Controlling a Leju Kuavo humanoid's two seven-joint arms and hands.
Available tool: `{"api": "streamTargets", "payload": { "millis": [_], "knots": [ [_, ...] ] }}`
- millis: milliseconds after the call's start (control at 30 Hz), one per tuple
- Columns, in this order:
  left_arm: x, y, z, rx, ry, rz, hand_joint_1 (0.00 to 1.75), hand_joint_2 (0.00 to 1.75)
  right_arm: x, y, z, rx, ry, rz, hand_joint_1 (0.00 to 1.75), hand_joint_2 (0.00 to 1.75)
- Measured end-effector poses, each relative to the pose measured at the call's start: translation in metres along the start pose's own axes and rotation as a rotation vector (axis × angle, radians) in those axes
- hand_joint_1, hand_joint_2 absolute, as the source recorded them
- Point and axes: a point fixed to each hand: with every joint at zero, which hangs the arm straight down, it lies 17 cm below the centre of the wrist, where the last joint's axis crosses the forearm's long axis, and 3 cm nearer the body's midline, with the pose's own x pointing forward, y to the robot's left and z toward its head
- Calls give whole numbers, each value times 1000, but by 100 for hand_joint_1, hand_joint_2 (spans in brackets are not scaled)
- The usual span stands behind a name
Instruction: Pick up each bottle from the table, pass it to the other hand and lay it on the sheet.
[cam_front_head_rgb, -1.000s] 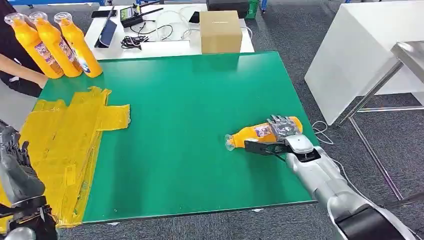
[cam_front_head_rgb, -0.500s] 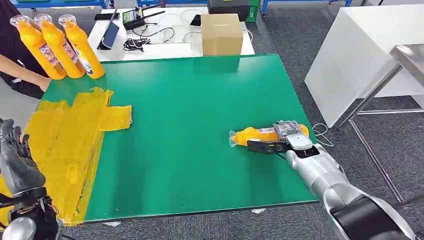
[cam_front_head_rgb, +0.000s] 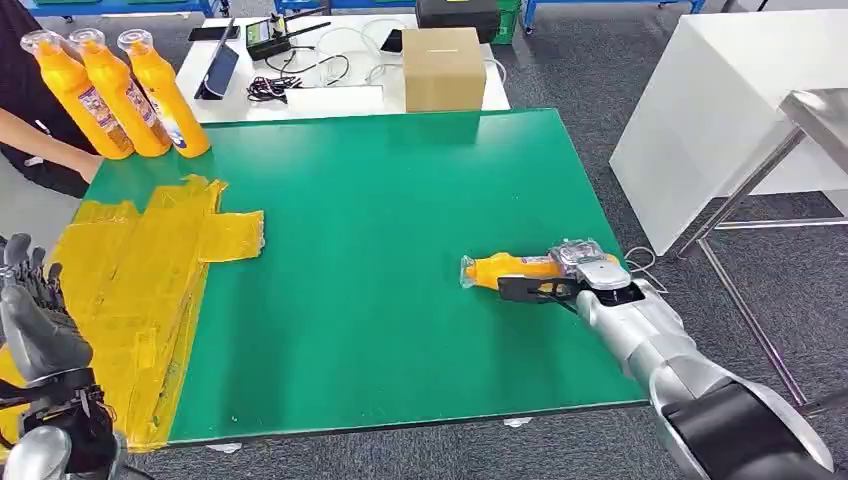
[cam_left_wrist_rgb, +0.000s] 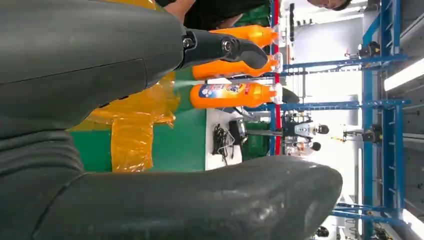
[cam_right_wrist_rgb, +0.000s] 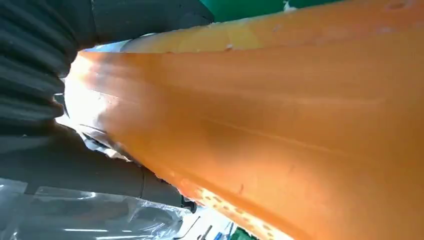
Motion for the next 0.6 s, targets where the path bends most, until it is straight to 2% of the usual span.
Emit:
{"api": "streamTargets", "payload": {
  "millis": [67,100,200,300,433,600],
  "knots": [
    [-1,-2,0,-5,4,3,0,0,5,0,0,1,-21,-48,175,175],
    [-3,-3,1,-17,16,10,0,175,10,-2,0,-3,-48,-100,175,175],
    [-16,-11,13,-85,83,74,0,175,37,-16,2,-56,-157,-269,175,175],
    [-25,-21,32,-169,132,134,0,175,90,-55,18,-150,-320,-485,175,175],
    [-25,-29,49,-215,157,188,0,175,157,-129,62,-251,-522,-725,175,175],
    [-14,-43,67,-259,146,255,0,175,202,-215,130,-403,-743,-816,175,175]
  ]
}}
